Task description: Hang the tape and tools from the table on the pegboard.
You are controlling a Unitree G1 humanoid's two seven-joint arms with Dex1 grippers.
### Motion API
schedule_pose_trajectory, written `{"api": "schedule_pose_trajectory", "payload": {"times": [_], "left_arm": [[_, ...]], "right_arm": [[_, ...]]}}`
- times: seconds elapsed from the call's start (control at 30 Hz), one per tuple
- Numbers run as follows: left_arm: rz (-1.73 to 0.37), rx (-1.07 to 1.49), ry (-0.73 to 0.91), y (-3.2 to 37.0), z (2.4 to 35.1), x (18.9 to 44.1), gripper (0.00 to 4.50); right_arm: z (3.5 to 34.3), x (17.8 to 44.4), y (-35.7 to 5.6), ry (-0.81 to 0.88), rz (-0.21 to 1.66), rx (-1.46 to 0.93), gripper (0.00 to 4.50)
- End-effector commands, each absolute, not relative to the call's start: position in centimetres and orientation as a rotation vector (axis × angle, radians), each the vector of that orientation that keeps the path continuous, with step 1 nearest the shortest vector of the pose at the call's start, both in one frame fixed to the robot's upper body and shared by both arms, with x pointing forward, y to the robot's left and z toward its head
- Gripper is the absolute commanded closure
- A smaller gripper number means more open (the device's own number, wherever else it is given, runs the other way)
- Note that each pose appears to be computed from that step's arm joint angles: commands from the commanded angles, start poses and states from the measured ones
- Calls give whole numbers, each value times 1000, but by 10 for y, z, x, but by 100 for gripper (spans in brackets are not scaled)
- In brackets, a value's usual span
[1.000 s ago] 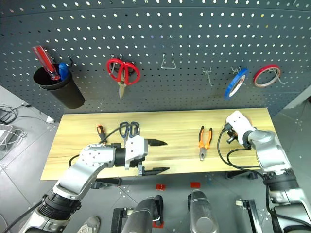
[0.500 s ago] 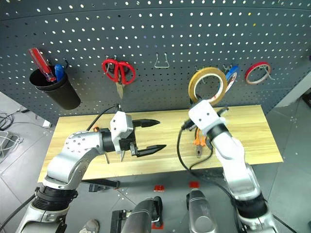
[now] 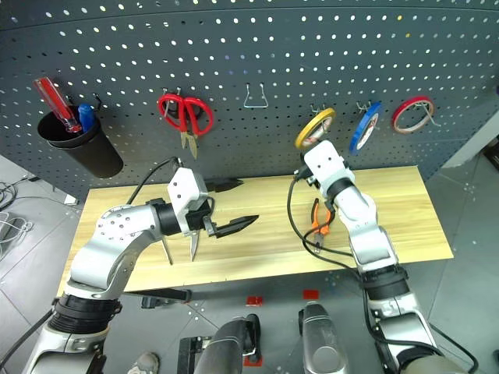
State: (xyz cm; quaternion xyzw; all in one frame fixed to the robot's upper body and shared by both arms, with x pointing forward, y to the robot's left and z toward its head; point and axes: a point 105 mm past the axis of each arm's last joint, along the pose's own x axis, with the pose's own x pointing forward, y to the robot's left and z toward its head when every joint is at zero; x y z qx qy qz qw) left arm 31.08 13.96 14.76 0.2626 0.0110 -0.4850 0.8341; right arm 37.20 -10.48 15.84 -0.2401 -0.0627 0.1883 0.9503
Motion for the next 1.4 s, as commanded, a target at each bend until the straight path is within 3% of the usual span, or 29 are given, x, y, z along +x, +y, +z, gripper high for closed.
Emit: {"api": "schedule_pose_trajectory", "payload": {"times": [0.03, 0.1, 0.37, 0.97, 1.07, 1.27, 1.4], "left_arm": [[-1038, 707, 86, 171, 132, 307, 3], [-1052, 762, 136, 188, 123, 304, 3], [-1107, 755, 153, 187, 116, 296, 3], [-1094, 732, 149, 187, 114, 295, 3], [-1090, 732, 147, 187, 114, 295, 3], [-1075, 732, 140, 188, 116, 296, 3], [-1076, 728, 148, 190, 114, 294, 3]], "right_arm": [[144, 357, -104, 46, 382, -393, 57], [120, 350, -104, 232, 337, -300, 1], [69, 359, -106, 552, 40, -130, 1], [53, 397, -84, 652, -22, 63, 1], [62, 402, -80, 618, -5, 61, 1], [108, 405, -87, 441, -24, 28, 1], [105, 388, -73, 505, 38, 76, 1]]}}
